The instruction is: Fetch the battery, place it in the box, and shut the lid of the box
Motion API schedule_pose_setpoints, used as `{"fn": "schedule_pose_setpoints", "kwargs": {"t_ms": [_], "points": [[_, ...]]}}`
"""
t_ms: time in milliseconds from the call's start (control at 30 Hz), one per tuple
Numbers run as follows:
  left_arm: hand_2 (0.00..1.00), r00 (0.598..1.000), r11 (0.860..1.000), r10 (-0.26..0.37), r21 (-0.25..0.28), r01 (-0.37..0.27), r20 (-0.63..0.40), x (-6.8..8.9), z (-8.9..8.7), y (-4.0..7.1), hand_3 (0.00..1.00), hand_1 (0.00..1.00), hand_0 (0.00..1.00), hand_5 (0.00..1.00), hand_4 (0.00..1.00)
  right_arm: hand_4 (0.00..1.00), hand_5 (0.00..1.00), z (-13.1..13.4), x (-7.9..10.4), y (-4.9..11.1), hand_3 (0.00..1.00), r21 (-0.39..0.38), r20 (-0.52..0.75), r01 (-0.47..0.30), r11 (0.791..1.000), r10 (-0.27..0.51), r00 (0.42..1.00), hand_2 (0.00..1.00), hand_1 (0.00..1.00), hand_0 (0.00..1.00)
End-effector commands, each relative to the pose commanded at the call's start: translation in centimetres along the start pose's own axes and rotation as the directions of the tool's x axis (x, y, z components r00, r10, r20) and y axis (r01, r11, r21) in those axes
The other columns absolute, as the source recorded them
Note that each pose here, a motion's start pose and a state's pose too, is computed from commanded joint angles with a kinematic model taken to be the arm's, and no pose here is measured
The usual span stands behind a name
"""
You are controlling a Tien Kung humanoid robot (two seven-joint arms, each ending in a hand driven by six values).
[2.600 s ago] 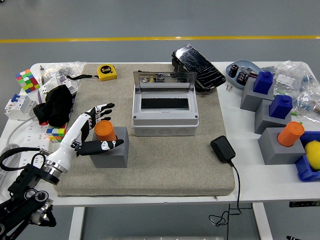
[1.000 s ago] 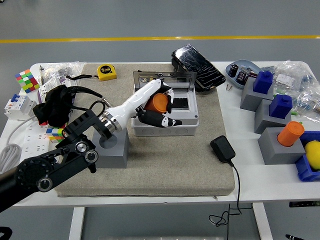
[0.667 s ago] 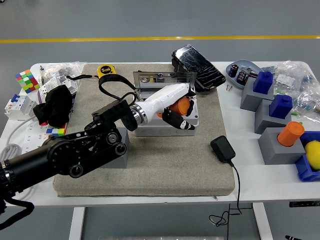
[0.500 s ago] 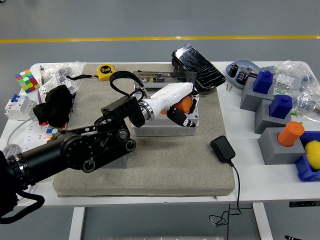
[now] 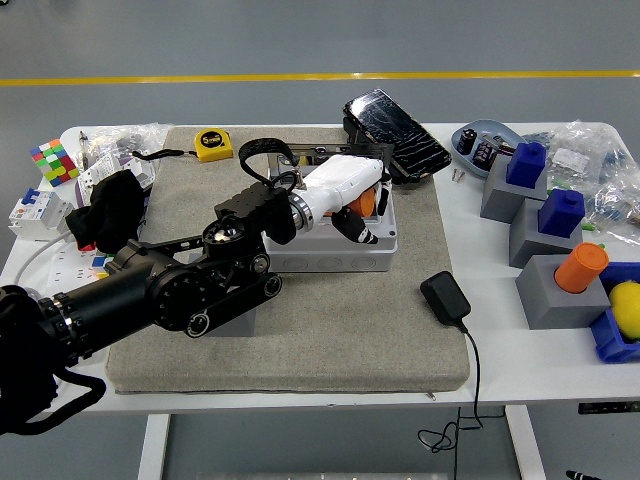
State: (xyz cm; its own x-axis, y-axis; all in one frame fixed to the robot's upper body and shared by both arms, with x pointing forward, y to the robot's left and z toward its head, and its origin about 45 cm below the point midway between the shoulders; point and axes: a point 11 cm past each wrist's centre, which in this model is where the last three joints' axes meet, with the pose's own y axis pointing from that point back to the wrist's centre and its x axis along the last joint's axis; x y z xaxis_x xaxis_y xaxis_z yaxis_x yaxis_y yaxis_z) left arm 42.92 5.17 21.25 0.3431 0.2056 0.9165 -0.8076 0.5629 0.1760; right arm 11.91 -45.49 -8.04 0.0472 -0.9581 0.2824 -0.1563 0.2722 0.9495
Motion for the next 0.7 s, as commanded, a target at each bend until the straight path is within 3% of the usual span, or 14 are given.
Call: {"fn": "schedule_pose_setpoints", "kwargs": {"t_ms": [33,200,233,567,700], "points": [[0.452,1.0,1.0,0.0,0.002,0.0,0.009,-0.1,-0.1,0.0,0.581,0.45,0.285,0.189,0.998,0.918,0.534,0.0,0.0,0.0,0.55,0.0,0.0,-0.001,1.0,0.001,1.0,0.705,0.677,0.67],[0.452,1.0,1.0,0.004,0.001,-0.004,0.02,0.0,-0.1,0.0,0.581,0.45,0.285,0.189,0.998,0.918,0.534,-0.1,-0.1,0.0,0.55,0.004,0.0,0.002,1.0,-0.002,1.0,0.705,0.677,0.67],[0.569,1.0,1.0,0.006,-0.001,-0.006,0.019,0.1,-0.1,0.0,0.675,0.541,0.343,0.221,0.998,0.917,0.534,-0.1,-0.1,0.0,0.55,0.004,-0.001,0.003,1.0,-0.003,1.0,0.705,0.677,0.669],[0.601,0.999,0.996,0.052,-0.068,-0.052,-0.01,1.2,1.7,0.4,0.688,0.56,0.345,0.245,0.998,0.917,0.534,0.0,-0.2,0.0,0.55,0.002,-0.002,0.005,1.0,-0.005,1.0,0.705,0.677,0.67],[0.601,0.999,0.996,0.051,-0.08,-0.05,0.017,1.2,1.3,0.3,0.683,0.556,0.345,0.256,0.998,0.917,0.534,-0.1,-0.3,0.0,0.55,0.003,-0.004,0.006,1.0,-0.006,1.0,0.704,0.677,0.67]]}}
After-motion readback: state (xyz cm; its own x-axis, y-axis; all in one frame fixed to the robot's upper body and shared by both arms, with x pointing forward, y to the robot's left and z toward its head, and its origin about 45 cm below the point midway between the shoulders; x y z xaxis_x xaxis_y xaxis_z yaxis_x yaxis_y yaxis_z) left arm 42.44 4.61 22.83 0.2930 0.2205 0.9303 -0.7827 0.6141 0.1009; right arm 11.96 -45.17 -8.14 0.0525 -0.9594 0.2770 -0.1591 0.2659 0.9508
